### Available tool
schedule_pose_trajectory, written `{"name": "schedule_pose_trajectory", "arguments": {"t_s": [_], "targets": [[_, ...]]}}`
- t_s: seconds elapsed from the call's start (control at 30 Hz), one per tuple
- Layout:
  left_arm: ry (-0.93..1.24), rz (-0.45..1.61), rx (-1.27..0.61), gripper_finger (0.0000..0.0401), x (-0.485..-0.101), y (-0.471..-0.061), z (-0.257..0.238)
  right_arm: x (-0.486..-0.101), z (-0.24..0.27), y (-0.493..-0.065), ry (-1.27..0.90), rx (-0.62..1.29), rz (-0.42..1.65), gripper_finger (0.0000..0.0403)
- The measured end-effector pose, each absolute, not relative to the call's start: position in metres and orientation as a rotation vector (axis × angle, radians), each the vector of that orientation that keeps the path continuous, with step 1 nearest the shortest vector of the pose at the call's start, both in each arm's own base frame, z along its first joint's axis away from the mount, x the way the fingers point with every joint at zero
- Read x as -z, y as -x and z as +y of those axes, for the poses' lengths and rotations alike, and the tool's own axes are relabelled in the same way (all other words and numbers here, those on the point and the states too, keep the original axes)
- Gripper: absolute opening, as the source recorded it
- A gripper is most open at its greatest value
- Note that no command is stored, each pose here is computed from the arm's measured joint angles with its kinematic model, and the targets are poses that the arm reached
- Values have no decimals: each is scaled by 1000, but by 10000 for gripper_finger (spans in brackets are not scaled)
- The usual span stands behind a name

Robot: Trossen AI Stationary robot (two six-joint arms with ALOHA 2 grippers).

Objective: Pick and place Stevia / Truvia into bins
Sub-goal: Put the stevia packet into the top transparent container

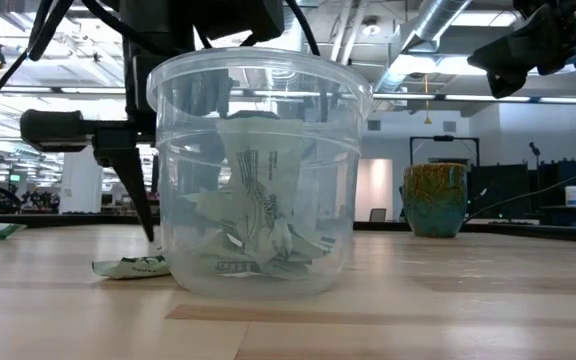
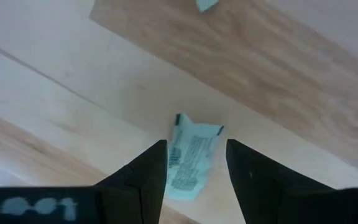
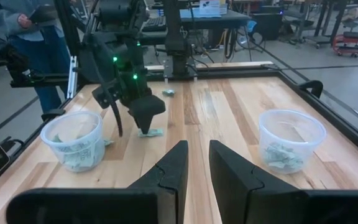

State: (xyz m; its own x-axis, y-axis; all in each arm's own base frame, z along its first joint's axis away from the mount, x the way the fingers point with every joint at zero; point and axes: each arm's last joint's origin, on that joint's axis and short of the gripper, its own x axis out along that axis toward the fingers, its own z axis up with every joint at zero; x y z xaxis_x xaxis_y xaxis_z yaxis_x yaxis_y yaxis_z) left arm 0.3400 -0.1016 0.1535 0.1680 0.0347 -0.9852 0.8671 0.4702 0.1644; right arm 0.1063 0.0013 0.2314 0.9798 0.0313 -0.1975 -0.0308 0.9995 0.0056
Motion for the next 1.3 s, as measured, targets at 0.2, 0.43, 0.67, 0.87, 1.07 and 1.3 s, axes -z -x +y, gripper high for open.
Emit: {"name": "schedule_pose_trajectory", "arguments": {"t_s": [0.2,0.43,0.67,0.87,1.07,1.3], "targets": [[-944,1268,730,155,-148,-343,-99,-231,1,-106,-2,-31,199,59],[-951,1309,744,155,-136,-345,-100,-231,1,-106,-2,-31,204,59],[-922,1321,684,126,-137,-347,-99,-231,1,-106,-3,-31,203,59],[-825,1354,667,26,-136,-345,-97,-231,1,-106,-3,-31,203,59],[-727,1365,579,4,-141,-346,-94,-231,1,-106,-3,-31,203,59],[-766,1250,423,1,-187,-339,-85,-231,1,-106,-3,-31,204,59]]}}
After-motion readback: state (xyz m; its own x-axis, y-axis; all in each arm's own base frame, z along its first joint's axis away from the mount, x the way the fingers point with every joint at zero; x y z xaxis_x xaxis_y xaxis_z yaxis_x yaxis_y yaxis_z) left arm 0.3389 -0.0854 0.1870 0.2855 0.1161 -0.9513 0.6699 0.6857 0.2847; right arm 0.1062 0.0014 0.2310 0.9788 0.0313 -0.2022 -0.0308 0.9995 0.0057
